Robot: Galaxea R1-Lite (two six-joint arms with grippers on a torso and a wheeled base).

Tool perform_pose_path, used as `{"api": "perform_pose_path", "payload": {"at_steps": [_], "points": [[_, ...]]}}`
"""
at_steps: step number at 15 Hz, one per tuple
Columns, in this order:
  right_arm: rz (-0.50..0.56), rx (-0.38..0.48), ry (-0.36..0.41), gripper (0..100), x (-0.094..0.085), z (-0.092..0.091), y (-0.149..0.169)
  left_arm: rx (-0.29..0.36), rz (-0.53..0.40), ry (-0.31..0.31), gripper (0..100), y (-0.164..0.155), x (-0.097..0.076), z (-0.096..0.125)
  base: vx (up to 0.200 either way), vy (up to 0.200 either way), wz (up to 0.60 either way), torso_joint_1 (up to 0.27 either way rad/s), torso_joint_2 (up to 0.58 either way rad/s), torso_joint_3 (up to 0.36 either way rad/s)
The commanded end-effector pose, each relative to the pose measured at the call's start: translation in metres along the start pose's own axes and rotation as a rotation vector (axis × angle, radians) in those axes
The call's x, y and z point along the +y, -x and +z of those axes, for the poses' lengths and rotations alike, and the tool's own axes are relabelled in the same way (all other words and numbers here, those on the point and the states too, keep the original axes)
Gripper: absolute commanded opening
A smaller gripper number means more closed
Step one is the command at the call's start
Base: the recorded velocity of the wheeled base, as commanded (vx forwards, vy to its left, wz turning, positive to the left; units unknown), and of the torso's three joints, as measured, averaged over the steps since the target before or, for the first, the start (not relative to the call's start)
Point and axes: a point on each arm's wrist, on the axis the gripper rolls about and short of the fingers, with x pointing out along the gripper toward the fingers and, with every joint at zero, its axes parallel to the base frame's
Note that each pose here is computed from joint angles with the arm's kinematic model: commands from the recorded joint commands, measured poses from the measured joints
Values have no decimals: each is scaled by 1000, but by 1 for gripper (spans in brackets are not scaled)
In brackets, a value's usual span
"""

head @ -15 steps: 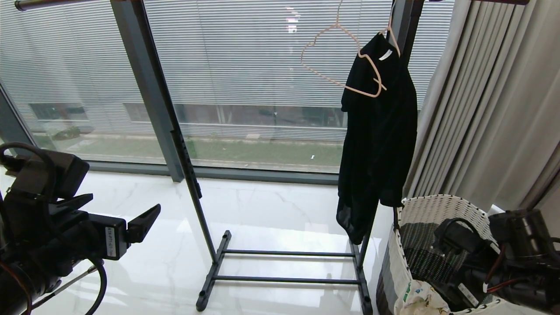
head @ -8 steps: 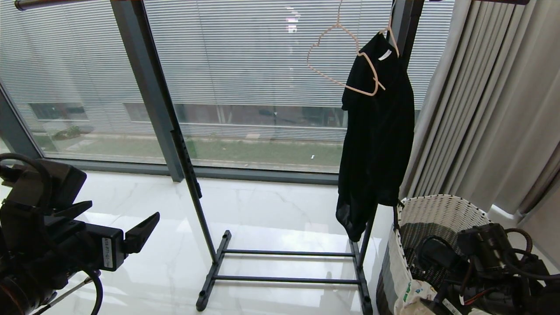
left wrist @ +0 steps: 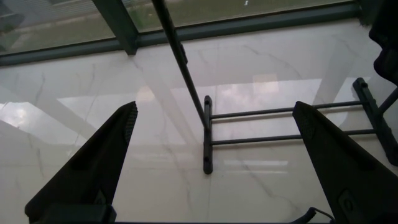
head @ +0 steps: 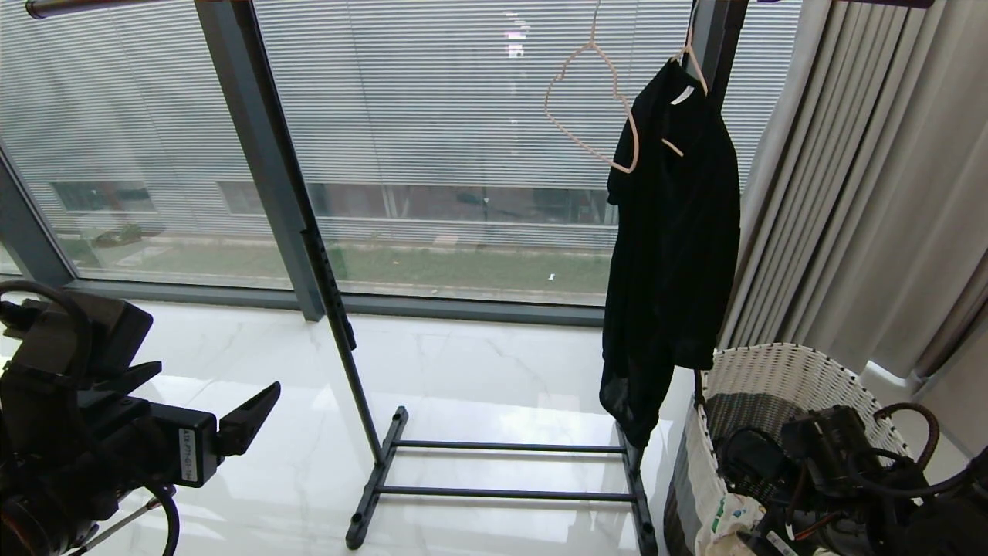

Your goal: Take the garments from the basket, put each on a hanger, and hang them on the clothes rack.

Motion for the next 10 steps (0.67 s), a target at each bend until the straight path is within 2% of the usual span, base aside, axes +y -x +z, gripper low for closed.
{"api": "perform_pose_path", "payload": {"at_steps": [1,4,10], "points": [[3,17,5,100,4,-2,-11,1,1,0,100,0,0,0,0,0,0,0,0,0],[-61,58,10,100,4,-5,-16,-3,0,-1,100,0,0,1,0,0,0,0,0,0],[-58,61,9,100,5,-9,-13,-3,1,1,100,0,0,0,0,0,0,0,0,0]]}}
